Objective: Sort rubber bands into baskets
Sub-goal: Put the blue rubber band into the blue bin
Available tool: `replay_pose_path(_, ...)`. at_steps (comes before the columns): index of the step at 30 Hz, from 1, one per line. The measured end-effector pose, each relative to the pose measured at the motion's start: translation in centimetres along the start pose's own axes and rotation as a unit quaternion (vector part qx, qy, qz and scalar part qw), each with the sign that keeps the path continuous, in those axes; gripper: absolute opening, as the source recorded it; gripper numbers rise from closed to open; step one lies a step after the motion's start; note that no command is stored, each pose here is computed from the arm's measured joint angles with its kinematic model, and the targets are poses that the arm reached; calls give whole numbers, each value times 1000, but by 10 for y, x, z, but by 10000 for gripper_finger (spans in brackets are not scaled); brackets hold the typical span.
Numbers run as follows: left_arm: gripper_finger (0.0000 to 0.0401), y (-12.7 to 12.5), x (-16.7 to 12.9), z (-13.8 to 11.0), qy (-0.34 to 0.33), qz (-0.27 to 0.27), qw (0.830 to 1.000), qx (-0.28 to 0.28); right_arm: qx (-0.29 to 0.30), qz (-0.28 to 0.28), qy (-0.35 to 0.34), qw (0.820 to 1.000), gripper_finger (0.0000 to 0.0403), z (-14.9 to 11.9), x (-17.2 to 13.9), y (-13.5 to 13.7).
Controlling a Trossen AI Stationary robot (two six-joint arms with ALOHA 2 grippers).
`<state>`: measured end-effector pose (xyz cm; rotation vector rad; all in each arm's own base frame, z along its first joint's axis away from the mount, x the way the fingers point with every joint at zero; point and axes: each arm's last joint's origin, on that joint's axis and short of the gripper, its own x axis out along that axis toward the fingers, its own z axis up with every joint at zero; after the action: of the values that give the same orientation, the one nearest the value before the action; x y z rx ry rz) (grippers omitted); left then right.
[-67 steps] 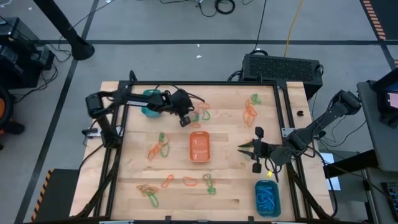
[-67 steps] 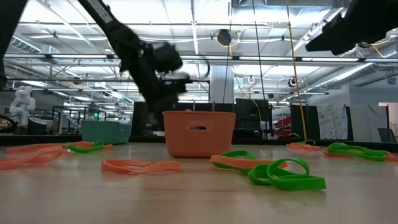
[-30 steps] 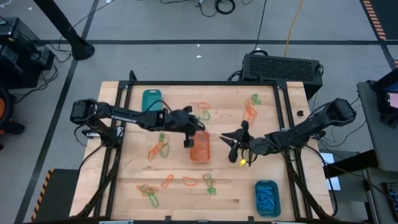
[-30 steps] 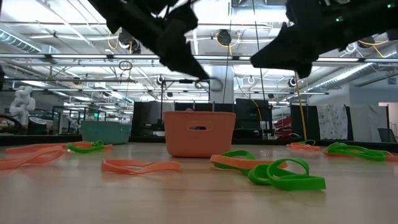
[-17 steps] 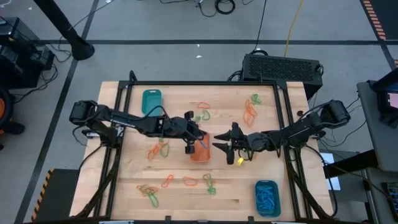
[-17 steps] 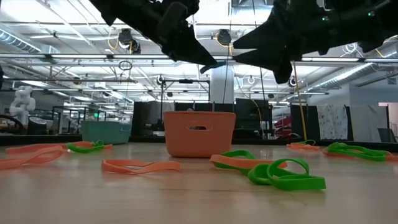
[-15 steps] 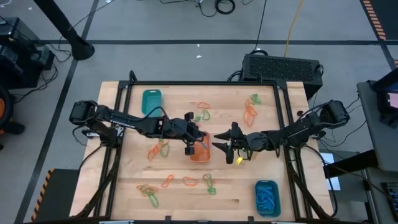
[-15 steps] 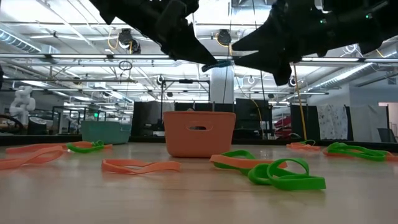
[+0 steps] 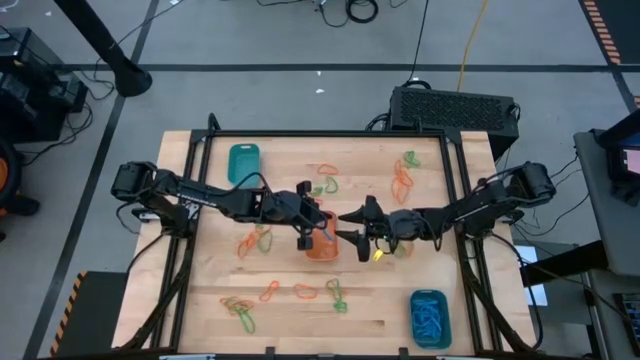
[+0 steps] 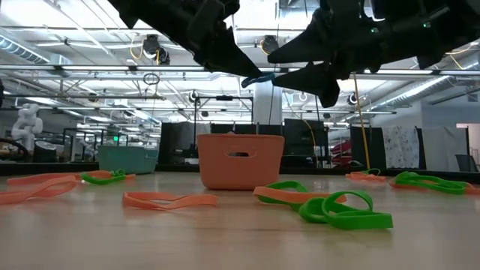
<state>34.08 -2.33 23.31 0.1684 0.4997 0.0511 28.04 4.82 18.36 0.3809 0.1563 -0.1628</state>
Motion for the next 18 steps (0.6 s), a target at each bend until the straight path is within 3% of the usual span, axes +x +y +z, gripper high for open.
replay_pose_path(6, 1, -2, 0, 0, -1, -3, 1000, 1, -2, 6, 7, 1000, 195, 0, 2, -1)
replay_pose_path(16, 10, -2, 0, 3, -13, -1, 1000, 0, -17, 14, 13, 1000, 20, -1, 2, -1)
replay_pose_path(18, 21, -2, 0, 3, -13, -1, 1000, 2, -25, 16, 11, 999, 8, 0, 2, 0)
